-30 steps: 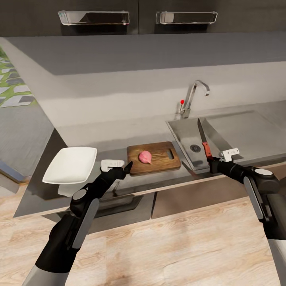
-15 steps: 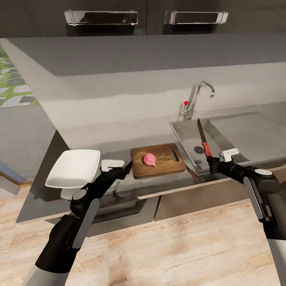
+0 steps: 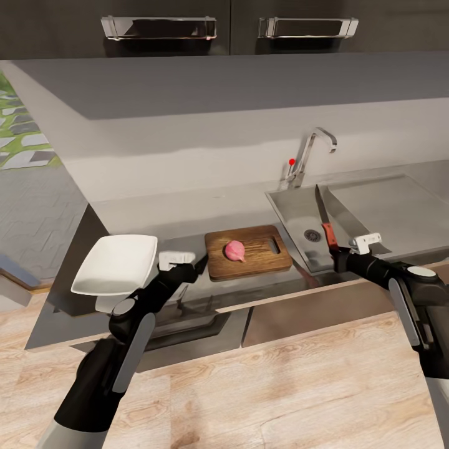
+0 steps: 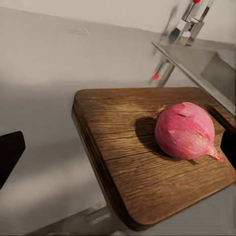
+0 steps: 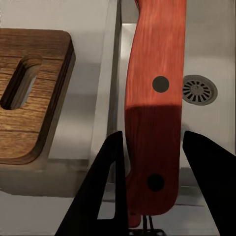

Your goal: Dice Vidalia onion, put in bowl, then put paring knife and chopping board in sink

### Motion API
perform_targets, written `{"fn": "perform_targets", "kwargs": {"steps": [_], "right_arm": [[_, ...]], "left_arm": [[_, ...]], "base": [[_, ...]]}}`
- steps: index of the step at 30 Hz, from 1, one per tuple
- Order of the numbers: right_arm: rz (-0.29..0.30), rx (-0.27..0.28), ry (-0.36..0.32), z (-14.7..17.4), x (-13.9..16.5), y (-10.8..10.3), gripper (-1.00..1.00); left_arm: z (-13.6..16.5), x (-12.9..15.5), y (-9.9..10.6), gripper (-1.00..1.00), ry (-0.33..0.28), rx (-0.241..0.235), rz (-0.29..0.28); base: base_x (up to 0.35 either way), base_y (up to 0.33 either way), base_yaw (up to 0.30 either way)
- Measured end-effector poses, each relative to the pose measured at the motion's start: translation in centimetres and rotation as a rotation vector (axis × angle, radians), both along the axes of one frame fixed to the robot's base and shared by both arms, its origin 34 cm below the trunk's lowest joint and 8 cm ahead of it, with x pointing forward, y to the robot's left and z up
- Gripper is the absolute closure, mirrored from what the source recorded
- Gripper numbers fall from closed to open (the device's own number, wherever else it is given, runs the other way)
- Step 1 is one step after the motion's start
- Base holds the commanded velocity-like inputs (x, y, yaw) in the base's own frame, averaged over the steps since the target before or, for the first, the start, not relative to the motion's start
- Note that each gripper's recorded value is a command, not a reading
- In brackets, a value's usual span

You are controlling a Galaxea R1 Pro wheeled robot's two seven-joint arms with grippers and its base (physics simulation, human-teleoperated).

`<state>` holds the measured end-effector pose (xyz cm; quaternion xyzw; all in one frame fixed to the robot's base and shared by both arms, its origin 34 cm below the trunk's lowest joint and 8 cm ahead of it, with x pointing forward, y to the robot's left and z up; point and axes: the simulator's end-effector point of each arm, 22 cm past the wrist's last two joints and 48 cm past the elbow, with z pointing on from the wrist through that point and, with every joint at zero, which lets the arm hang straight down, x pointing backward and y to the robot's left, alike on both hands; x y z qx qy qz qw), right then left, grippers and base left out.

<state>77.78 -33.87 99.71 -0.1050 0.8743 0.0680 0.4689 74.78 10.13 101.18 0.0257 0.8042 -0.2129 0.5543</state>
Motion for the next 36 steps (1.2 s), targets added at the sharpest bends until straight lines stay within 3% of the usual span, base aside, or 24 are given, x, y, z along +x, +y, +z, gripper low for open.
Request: {"fn": "perform_targets", "kwargs": {"steps": [4, 11, 18, 24, 36], "right_arm": [[0.002, 0.003, 0.017, -0.7, -0.8, -0.4, 1.00], [-0.009, 0.003, 0.093, -3.6, -2.8, -0.9, 1.00], [-0.010, 0.003, 0.136, -5.5, -4.4, -1.0, 1.00], [-0.011, 0.002, 0.162, -6.6, -5.5, -1.0, 1.00], [-0.013, 0.003, 0.160, -6.5, -5.5, -1.1, 1.00]], "left_arm": [[-0.4, -0.8, 0.0, -1.00, 0.016, -0.008, -0.003], [-4.6, -2.9, -0.1, -1.00, 0.126, 0.013, -0.017], [-6.1, -4.1, -0.4, -1.00, 0.180, 0.019, -0.034], [-5.4, -4.1, -1.7, -1.00, 0.191, -0.013, -0.065], [-3.0, -2.3, -2.5, -1.00, 0.172, -0.040, -0.121]], "base": [[0.000, 0.000, 0.000], [0.000, 0.000, 0.000], [0.000, 0.000, 0.001], [0.000, 0.000, 0.090], [0.000, 0.000, 0.107]]}}
